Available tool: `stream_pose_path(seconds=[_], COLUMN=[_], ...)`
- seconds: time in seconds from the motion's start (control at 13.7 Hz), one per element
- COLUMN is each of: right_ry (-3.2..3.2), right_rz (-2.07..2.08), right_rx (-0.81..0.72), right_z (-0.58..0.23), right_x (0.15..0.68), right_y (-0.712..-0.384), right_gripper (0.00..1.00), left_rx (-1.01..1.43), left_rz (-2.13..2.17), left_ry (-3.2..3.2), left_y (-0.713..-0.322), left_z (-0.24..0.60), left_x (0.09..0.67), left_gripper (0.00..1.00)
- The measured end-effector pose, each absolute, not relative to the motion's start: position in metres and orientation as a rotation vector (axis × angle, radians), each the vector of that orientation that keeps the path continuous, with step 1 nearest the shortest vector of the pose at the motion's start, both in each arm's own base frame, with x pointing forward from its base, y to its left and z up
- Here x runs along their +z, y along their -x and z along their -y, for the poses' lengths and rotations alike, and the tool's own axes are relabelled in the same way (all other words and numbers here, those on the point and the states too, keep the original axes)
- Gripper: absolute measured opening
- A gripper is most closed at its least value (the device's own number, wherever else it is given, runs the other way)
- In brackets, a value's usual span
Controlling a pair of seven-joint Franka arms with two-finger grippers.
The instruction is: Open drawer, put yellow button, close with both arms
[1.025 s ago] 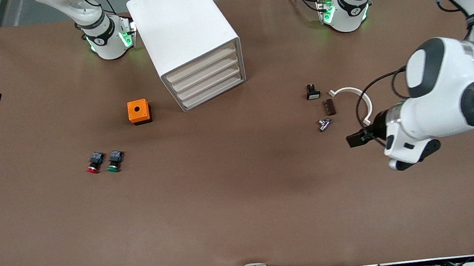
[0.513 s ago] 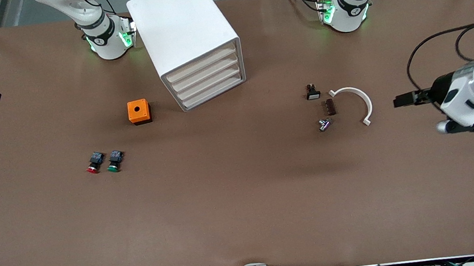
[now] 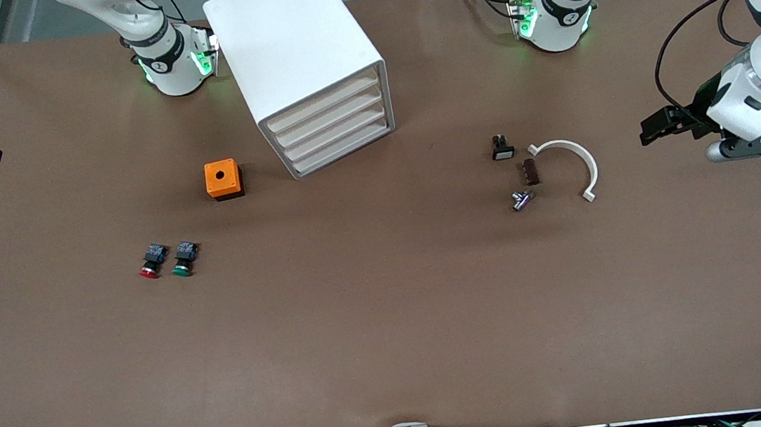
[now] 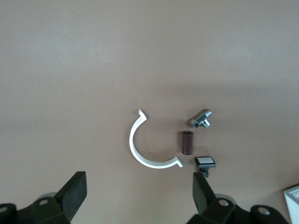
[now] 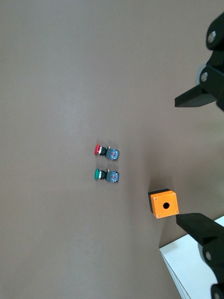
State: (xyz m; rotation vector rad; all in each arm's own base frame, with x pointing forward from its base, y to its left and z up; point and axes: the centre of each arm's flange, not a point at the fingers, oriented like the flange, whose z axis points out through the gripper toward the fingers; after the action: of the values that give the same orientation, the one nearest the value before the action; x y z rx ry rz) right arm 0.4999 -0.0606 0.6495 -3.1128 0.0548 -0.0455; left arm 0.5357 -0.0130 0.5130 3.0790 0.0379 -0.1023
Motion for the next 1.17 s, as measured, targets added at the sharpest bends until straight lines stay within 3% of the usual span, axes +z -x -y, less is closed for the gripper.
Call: stream_pose_path(seconds=[1.17], right_ry=[3.113], right_rz=[-0.055], right_rx=[-0.044], right_z=[0.061], right_x=[0.649], right_y=[-0.5], right_gripper=[1.0], left_rx=[0.192], left_rz=[-0.085], left_ry=[-3.081], left_y=[-0.536], left_z=[-0.028], left_x=[0.606], left_gripper=[1.0])
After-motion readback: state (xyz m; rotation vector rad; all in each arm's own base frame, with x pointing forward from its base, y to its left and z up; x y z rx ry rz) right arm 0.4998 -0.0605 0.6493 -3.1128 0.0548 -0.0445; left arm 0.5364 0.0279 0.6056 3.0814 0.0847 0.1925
